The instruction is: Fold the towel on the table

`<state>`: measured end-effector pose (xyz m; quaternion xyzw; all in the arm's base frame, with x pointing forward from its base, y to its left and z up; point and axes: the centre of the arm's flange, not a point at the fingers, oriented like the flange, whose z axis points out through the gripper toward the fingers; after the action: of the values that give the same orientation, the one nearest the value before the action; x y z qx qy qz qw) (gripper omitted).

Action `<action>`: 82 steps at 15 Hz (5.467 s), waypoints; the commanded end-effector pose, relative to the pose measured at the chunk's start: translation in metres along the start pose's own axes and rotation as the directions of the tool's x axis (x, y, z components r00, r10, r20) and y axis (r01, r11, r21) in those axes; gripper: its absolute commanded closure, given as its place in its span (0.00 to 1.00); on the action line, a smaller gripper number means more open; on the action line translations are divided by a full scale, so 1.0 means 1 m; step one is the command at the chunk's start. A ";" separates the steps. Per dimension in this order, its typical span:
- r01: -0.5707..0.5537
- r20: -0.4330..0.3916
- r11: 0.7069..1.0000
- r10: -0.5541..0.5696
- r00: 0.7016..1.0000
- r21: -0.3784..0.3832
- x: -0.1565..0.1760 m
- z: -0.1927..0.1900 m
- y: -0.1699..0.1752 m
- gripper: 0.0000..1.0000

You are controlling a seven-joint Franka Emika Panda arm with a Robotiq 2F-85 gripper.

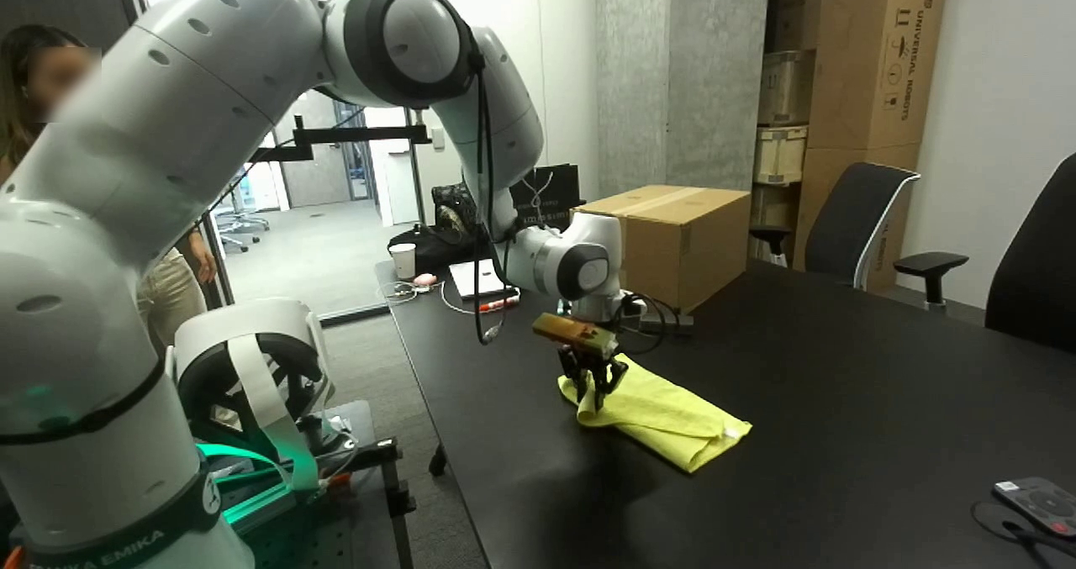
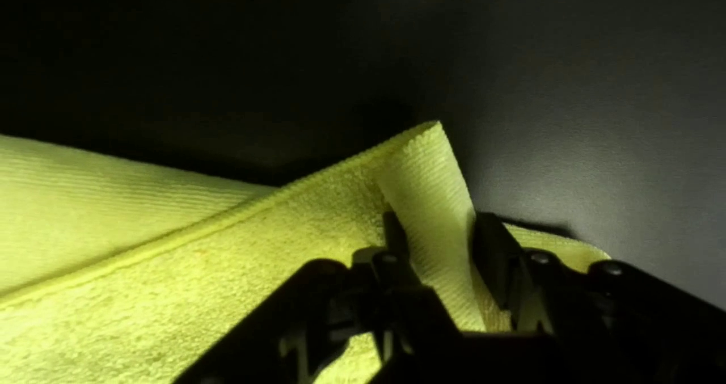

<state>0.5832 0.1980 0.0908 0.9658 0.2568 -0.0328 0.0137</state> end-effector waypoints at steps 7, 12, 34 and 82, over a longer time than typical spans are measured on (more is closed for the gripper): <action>0.065 0.010 0.994 -0.064 0.998 -0.087 0.018 -0.044 0.000 0.98; 0.137 -0.014 0.981 -0.140 0.990 -0.135 0.045 -0.067 -0.003 0.95; 0.549 0.157 0.750 -0.532 0.832 -0.368 0.214 -0.010 -0.051 0.95; -0.404 0.016 0.901 0.412 0.911 -0.160 -0.083 -0.193 0.065 0.00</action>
<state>0.6239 0.1216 0.2678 0.9887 0.0689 -0.0474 0.1248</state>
